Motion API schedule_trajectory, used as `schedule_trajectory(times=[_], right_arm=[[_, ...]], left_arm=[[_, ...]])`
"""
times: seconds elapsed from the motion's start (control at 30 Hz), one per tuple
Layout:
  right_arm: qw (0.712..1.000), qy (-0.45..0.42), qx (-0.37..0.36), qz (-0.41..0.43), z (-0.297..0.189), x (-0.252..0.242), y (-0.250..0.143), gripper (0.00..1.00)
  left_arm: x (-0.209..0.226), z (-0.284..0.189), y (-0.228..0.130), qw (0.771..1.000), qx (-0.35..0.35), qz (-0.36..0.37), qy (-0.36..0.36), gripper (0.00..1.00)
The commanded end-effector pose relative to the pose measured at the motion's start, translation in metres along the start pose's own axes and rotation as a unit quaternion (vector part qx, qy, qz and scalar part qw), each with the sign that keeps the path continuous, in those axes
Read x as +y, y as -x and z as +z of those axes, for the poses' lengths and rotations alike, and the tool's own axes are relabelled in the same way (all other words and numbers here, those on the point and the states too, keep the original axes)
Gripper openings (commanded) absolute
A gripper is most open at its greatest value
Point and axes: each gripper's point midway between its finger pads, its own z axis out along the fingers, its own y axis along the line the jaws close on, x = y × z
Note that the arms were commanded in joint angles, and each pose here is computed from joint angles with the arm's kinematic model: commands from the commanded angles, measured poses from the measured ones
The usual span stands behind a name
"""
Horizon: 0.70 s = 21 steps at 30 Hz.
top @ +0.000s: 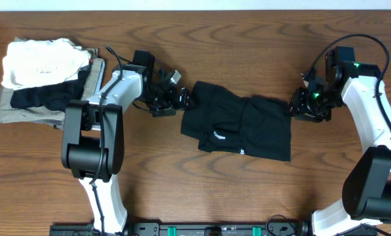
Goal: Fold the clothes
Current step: 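Reach the left gripper right and grasp the shirt's left edge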
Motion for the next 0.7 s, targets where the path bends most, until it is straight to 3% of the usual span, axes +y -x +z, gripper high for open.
schedule_trajectory(times=[0.0, 0.67], right_arm=[[1.000, -0.001, -0.009, -0.010, -0.005, 0.001, 0.003, 0.36], [1.000, -0.002, -0.001, -0.011, -0.004, 0.000, -0.001, 0.33]], left_arm=[[-0.004, 0.015, -0.011, 1.000, 0.026, 0.003, -0.013, 0.98], [-0.047, 0.060, -0.035, 0.996, 0.075, 0.041, -0.007, 0.98]])
